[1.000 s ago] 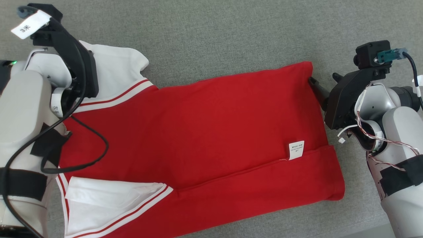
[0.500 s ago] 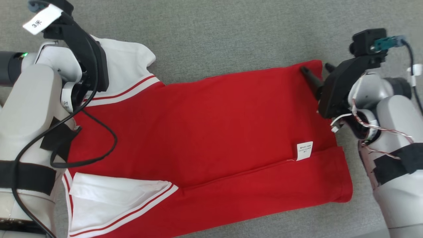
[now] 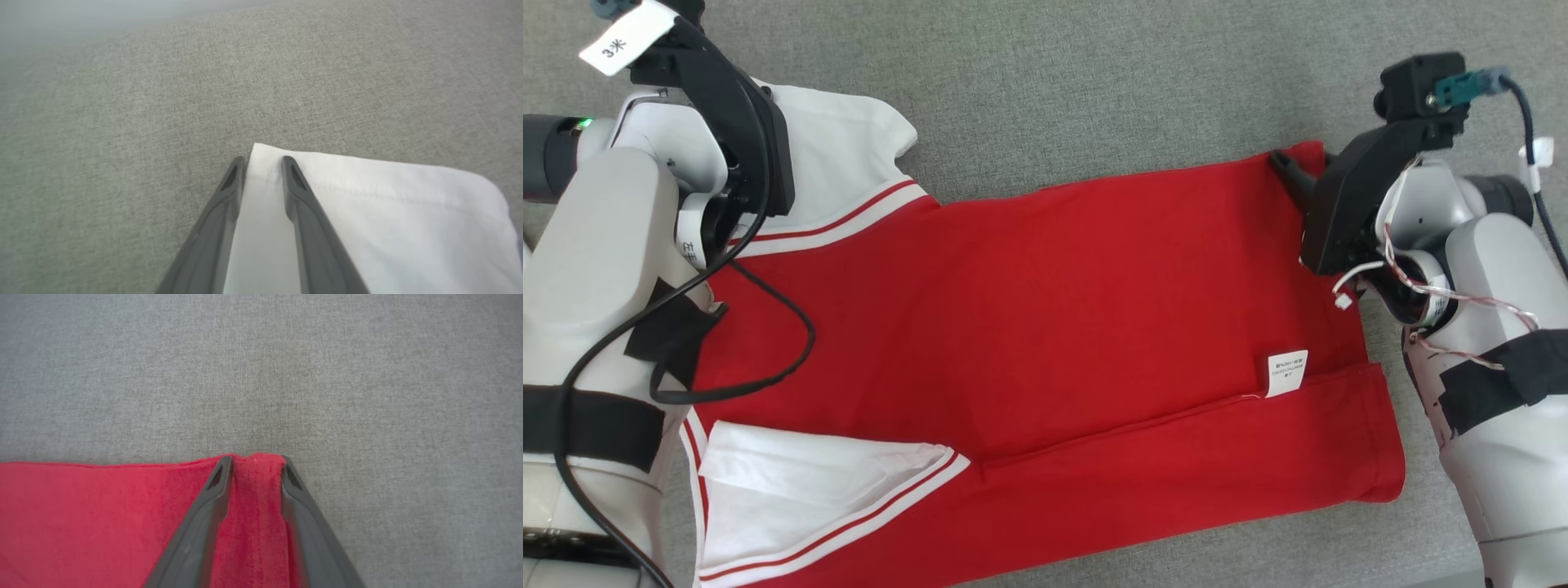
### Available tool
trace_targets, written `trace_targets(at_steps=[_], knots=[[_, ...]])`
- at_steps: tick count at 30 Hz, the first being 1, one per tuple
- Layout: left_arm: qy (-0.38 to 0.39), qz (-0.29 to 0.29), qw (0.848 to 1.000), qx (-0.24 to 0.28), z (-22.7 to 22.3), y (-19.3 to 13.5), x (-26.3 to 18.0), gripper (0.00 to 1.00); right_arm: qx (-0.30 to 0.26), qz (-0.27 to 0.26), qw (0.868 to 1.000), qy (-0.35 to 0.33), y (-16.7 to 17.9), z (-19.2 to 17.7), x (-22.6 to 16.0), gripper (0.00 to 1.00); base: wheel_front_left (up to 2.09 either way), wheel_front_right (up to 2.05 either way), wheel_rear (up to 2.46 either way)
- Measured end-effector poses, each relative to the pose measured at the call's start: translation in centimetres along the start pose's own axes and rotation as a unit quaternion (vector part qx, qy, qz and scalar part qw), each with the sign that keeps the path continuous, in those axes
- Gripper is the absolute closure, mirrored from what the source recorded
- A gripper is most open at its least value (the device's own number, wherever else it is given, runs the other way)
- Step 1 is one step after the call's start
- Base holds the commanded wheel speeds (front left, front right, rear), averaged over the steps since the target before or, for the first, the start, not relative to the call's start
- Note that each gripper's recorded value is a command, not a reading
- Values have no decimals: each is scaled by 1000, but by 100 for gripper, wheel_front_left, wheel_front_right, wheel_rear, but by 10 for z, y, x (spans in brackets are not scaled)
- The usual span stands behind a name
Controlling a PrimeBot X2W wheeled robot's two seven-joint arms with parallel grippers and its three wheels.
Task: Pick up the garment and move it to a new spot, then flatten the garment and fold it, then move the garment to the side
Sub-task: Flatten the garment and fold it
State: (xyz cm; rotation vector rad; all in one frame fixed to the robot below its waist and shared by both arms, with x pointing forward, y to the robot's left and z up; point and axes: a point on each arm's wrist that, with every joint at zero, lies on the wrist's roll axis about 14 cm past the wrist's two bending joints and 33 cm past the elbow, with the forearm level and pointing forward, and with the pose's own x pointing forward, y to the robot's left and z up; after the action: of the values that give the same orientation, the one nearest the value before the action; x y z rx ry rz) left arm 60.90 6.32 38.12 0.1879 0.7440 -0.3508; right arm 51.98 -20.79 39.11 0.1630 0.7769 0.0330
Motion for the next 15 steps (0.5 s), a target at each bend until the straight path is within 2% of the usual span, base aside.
trace_targets(at_steps=[2,4,5,6,15], knots=[[1,-2,1000,0,0,-1,1,52,-1,-4,1000,0,-2,0,0,51,0,0,0],[1,-2,1000,0,0,-1,1,60,0,-5,1000,2,-3,-1,1,69,0,0,0],[0,-2,1000,0,2,-1,1,75,0,-6,1000,2,-4,-2,1,99,0,0,0],[-1,-5,1000,0,4,-2,1,100,0,-6,1000,1,-4,-2,1,100,0,0,0],[1,-14,1000,-3,0,-5,1,100,-1,-5,1000,-1,-3,-2,1,100,0,0,0]])
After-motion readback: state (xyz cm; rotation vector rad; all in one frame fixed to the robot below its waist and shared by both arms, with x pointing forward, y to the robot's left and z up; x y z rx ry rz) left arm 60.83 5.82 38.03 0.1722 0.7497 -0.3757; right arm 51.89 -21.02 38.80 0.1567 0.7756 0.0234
